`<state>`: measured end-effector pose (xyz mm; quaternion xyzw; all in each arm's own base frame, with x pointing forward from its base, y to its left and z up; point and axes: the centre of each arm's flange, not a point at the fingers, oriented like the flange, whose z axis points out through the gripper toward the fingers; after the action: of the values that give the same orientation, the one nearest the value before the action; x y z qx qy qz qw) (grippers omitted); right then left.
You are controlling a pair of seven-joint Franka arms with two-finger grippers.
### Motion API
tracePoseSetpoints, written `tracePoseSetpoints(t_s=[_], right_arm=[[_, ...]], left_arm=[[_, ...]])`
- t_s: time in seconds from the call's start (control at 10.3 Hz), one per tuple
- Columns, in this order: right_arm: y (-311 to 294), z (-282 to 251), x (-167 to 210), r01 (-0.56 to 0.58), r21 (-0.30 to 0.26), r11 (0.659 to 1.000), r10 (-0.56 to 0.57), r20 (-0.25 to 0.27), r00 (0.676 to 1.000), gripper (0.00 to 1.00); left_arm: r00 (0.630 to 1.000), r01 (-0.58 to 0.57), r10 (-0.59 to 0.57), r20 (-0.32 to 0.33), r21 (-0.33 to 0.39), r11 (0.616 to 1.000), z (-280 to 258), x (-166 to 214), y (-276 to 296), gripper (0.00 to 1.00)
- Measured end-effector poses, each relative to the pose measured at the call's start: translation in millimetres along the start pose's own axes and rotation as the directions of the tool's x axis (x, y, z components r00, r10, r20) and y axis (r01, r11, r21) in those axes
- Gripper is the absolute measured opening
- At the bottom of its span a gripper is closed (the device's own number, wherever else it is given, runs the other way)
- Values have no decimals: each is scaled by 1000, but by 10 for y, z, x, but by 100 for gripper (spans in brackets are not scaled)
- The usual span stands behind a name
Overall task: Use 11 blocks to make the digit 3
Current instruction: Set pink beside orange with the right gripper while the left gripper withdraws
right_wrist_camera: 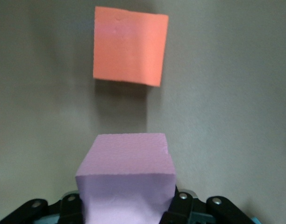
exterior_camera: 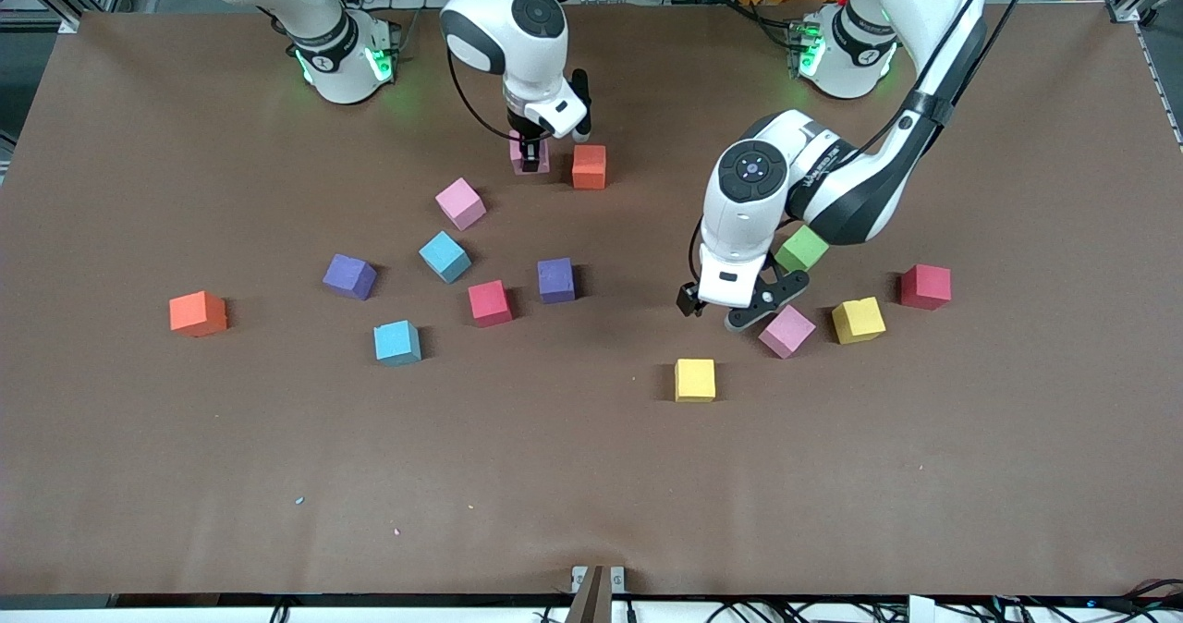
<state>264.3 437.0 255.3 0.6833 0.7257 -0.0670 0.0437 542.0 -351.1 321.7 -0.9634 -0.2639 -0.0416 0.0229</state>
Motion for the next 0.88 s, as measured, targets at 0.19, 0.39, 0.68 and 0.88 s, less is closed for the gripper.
tracePoseSetpoints(t_s=[0.19, 0.39, 0.68, 0.88], right_arm=[[13, 174, 80, -11, 8, 1000, 11, 10, 1000, 57], [64, 241, 170, -30, 9, 1000, 29, 13, 999, 57], [56, 331, 361, -50, 6, 999, 50, 18, 999, 57], [67, 427, 390, -62, 12, 998, 62, 28, 998, 57]], left_arm=[[1000, 1, -1, 0, 0, 1000, 3, 8, 0, 100], [1000, 1, -1, 1, 0, 1000, 5, 8, 0, 100], [1000, 0, 0, 1, 0, 1000, 6, 3, 3, 100], [1000, -2, 2, 2, 0, 1000, 7, -8, 8, 100]])
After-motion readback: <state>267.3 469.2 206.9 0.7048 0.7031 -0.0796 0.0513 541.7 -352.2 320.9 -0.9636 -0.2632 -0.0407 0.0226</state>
